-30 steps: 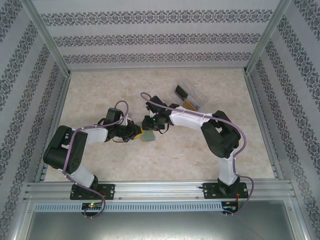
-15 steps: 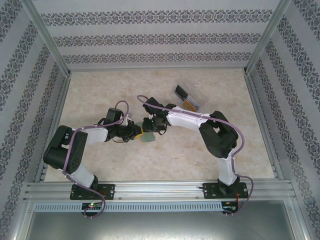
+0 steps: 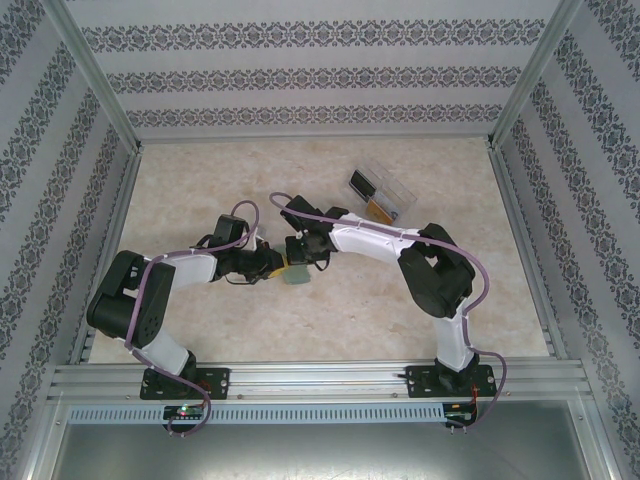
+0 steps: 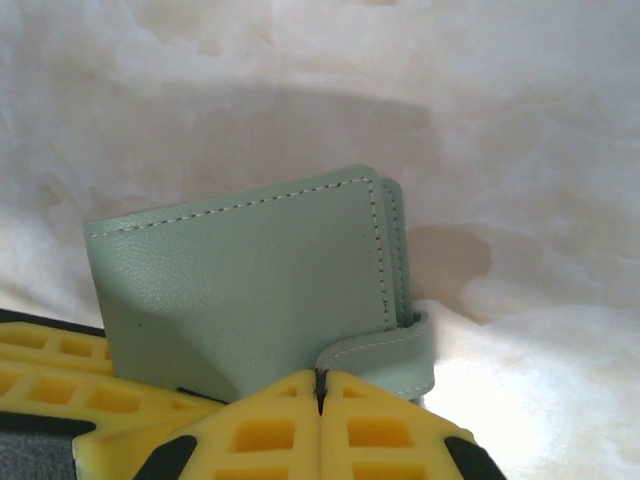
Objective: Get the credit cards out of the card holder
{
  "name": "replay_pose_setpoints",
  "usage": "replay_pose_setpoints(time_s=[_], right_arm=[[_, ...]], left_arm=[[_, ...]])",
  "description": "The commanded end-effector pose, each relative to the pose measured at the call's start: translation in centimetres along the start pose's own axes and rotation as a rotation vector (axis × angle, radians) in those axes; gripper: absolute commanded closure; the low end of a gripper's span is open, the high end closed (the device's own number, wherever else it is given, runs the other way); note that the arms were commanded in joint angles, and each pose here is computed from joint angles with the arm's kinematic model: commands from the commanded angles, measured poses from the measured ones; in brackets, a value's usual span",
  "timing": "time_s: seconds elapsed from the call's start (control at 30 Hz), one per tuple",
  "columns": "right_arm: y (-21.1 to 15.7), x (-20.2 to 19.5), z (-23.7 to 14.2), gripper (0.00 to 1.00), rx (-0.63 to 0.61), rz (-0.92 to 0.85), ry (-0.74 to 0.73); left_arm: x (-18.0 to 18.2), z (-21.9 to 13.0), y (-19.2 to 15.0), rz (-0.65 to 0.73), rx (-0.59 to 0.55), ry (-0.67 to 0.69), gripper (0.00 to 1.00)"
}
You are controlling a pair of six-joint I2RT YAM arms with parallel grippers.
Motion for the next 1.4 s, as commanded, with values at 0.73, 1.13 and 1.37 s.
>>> replay_pose_setpoints(time_s=[0.73, 1.13, 1.37], right_arm=[[0.7, -2.8, 0.4, 0.72, -0.014, 0.060, -0.063], [0.5, -2.7, 1.2, 0.85, -0.005, 0.075, -0.042], [2.6, -2.8, -3.0, 0.96, -0.149, 0.027, -0.082]], left_arm=[[-1.3, -3.9, 4.1, 0.104, -0.260, 0.276, 0.10], [-0.1, -6.4, 5.1, 0.123, -0.354, 0.413, 0.01], [0.2, -8.7, 5.5, 0.110, -0.391, 0.450, 0.01]])
Point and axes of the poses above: each hand's point on the last joint's axis, 136 mm out from that joint toward the fingers, its own z axis out along the fingers, its own x axis along the line the jaws close on, y = z × x, the point moved 4 cm from there along -z, back along the fingers, and after that the axes turned 4 degrees about -z, right-handed, at the moved point
